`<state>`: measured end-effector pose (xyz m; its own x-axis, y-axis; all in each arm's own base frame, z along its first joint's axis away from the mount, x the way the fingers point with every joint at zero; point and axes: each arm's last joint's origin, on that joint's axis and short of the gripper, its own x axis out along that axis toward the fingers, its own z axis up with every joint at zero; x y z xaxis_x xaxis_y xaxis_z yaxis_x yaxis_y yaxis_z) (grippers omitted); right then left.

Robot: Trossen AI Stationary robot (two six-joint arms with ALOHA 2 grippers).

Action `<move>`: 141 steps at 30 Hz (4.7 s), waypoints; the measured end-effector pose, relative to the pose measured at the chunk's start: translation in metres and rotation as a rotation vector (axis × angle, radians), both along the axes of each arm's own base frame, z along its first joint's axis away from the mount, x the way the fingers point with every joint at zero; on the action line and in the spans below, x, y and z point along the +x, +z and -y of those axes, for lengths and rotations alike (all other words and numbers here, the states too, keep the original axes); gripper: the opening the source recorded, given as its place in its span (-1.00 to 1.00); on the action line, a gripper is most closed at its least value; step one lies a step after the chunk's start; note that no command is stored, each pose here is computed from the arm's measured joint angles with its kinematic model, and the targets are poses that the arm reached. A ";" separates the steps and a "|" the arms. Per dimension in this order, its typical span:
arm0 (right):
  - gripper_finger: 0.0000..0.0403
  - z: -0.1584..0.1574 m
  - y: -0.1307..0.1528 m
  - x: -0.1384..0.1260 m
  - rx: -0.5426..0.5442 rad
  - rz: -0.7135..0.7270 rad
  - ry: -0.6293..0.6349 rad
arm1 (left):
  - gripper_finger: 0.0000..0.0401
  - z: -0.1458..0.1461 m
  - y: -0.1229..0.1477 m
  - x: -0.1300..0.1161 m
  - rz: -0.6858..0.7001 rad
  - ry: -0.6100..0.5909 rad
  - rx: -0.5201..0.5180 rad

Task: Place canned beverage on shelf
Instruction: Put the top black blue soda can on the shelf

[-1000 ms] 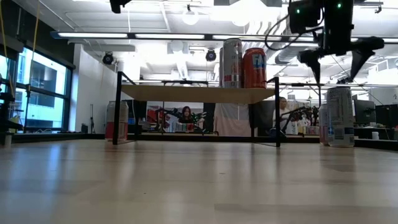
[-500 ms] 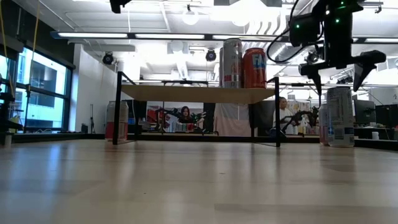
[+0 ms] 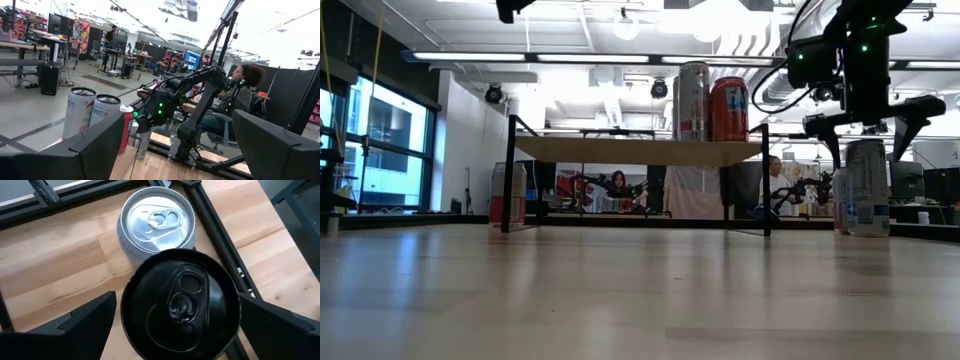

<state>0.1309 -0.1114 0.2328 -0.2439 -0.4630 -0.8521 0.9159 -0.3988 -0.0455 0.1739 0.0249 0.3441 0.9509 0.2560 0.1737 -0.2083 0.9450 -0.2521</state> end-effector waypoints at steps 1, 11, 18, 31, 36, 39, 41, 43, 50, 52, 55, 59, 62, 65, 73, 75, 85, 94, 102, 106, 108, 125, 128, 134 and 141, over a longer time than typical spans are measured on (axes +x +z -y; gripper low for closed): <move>0.90 0.000 0.000 0.000 -0.004 0.004 0.000 | 0.67 0.000 0.000 0.000 -0.004 0.000 -0.001; 0.18 0.000 0.000 0.001 0.004 -0.015 0.033 | 0.67 0.000 -0.001 0.000 -0.010 0.000 -0.001; 0.18 -0.011 0.008 0.002 0.049 -0.024 0.120 | 0.67 0.000 -0.001 0.000 -0.017 0.004 0.024; 0.18 -0.058 0.142 0.006 -0.117 0.196 0.767 | 0.67 0.000 -0.001 0.000 -0.017 0.005 0.024; 0.18 -0.081 0.181 0.011 -0.107 0.355 1.072 | 0.67 0.000 -0.001 0.000 -0.017 0.004 0.024; 0.18 -0.095 0.191 0.026 -0.083 0.437 1.252 | 0.67 0.000 -0.001 0.000 -0.017 0.004 0.024; 0.18 -0.104 0.193 0.041 -0.086 0.456 1.339 | 0.67 0.000 -0.001 0.000 -0.016 0.003 0.024; 0.18 -0.112 0.191 0.062 -0.100 0.449 1.414 | 0.67 0.001 -0.001 0.000 -0.012 -0.006 0.009; 0.18 -0.123 0.177 0.142 -0.104 0.358 1.634 | 0.67 0.008 0.005 0.021 -0.115 -0.166 0.014; 0.18 -0.124 0.176 0.160 -0.107 0.319 1.689 | 0.67 0.010 0.006 0.029 -0.187 -0.201 0.046; 0.18 -0.125 0.178 0.181 -0.134 0.269 1.756 | 0.67 0.012 0.006 0.041 -0.271 -0.241 0.081; 0.18 -0.126 0.186 0.200 -0.175 0.248 1.817 | 0.67 0.013 0.001 0.053 -0.327 -0.268 0.089; 0.18 -0.127 0.191 0.211 -0.196 0.252 1.864 | 0.67 0.013 -0.007 0.062 -0.365 -0.275 0.075; 0.18 -0.128 0.194 0.217 -0.220 0.244 1.894 | 0.67 0.016 -0.014 0.070 -0.394 -0.288 0.071; 0.18 -0.128 0.195 0.222 -0.257 0.250 1.911 | 0.67 0.024 -0.025 0.091 -0.385 -0.325 0.080; 0.18 -0.128 0.196 0.222 -0.269 0.260 1.910 | 0.67 0.026 -0.030 0.097 -0.389 -0.329 0.079; 0.18 -0.128 0.196 0.223 -0.267 0.258 1.914 | 0.67 0.026 -0.037 0.111 -0.362 -0.325 0.059; 0.18 -0.128 0.196 0.223 -0.265 0.263 1.918 | 0.17 0.025 -0.037 0.111 -0.370 -0.323 0.085; 0.18 -0.129 0.196 0.223 -0.268 0.259 1.936 | -0.23 0.025 -0.038 0.110 -0.374 -0.325 0.101; 0.18 -0.129 0.196 0.223 -0.269 0.260 1.935 | -0.23 0.025 -0.037 0.110 -0.373 -0.324 0.102; 0.18 -0.129 0.196 0.223 -0.271 0.258 1.937 | -0.23 0.025 -0.037 0.110 -0.373 -0.323 0.104; 0.88 -0.116 0.206 0.210 -0.337 0.175 1.832 | -0.23 -0.007 -0.028 0.076 -0.509 -0.158 0.144; 0.88 -0.108 0.211 0.193 -0.316 0.111 1.757 | -0.23 -0.014 -0.018 0.055 -0.530 0.001 0.159; 0.89 -0.100 0.229 0.156 -0.359 0.051 1.577 | -0.23 -0.023 0.006 0.023 -0.445 0.304 0.160; 0.89 -0.105 0.236 0.134 -0.387 -0.002 1.483 | -0.22 -0.028 0.008 0.030 -0.397 0.392 0.144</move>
